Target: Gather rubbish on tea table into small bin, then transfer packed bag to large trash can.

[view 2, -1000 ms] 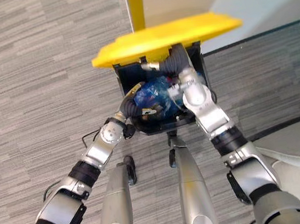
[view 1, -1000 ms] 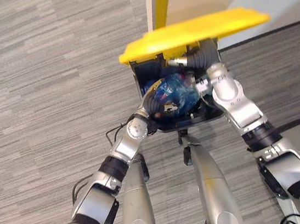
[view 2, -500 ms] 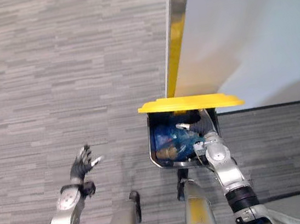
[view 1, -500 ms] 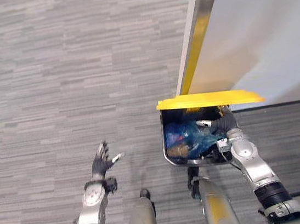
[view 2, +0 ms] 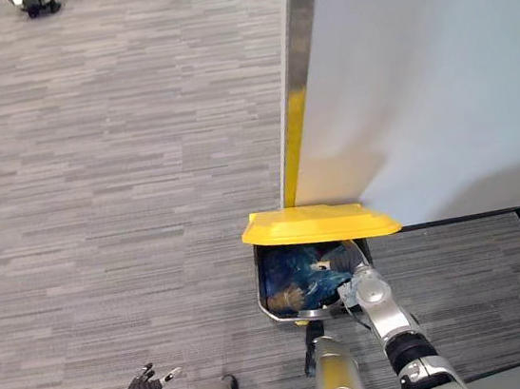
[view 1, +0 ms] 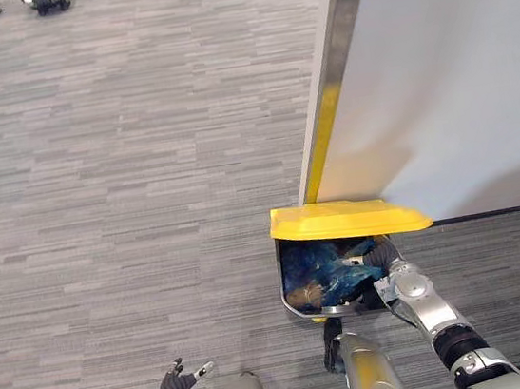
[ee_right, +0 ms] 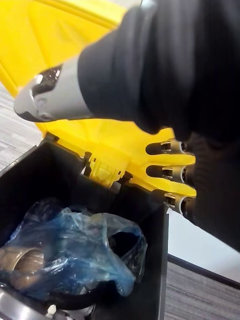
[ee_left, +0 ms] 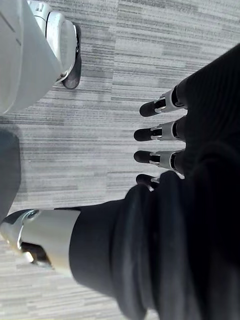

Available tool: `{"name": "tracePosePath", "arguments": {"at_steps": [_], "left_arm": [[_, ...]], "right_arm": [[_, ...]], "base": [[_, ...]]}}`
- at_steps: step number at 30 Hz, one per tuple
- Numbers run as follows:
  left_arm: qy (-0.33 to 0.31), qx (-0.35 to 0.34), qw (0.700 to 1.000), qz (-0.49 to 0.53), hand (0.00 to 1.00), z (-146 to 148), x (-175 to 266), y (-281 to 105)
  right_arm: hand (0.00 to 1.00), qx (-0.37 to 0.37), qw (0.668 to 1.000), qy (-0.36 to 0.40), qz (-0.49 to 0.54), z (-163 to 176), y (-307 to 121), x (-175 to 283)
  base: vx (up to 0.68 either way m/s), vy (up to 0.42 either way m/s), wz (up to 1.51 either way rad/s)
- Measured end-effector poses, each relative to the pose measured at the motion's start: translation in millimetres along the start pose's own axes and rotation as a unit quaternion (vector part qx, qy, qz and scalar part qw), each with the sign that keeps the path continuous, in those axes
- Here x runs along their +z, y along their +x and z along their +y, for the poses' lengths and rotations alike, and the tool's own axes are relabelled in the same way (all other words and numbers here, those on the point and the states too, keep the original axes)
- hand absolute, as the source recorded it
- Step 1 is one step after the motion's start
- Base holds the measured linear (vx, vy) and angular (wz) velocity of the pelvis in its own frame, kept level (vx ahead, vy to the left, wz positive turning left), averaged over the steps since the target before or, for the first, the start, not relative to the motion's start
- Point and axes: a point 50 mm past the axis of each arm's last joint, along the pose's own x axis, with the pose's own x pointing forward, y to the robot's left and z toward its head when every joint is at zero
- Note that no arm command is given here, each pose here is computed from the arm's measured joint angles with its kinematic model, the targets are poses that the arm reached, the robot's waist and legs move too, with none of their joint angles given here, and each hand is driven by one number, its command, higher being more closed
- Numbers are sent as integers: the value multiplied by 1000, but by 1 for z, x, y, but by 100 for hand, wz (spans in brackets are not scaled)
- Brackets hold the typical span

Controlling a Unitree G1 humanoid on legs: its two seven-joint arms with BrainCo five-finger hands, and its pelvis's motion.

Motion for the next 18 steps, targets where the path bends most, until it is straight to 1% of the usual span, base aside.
{"name": "tracePosePath", "arguments": {"at_steps": [3,5,9,11,13,15,17,18], "left_arm": [[-11,-11,1000,-3,0,-11,0,-1],[-11,-11,1000,-6,0,-12,3,0],[-17,-10,1000,-2,0,-15,-1,-3],[-32,-12,999,2,0,-22,-2,-3],[-37,-18,999,6,0,-28,-3,-3],[-35,-16,999,21,0,-24,-4,0],[-32,-14,999,18,0,-20,-2,1],[-31,-12,999,22,0,-17,-4,1]], "right_arm": [[0,8,1000,-5,23,6,-11,-18],[0,23,998,4,55,20,-26,-39],[0,40,992,16,122,39,-55,-77],[0,23,982,37,185,39,-74,-107],[0,7,974,41,222,31,-82,-124],[0,7,965,44,257,30,-83,-135],[0,-3,946,52,321,25,-104,-161],[0,-6,942,52,331,23,-107,-165]], "base": [[-277,68,-36],[-226,-9,-20],[-181,-180,-12],[-99,-179,-22],[43,-41,-75],[-97,-54,-48],[-79,-48,-1],[-45,-15,-12]]}}
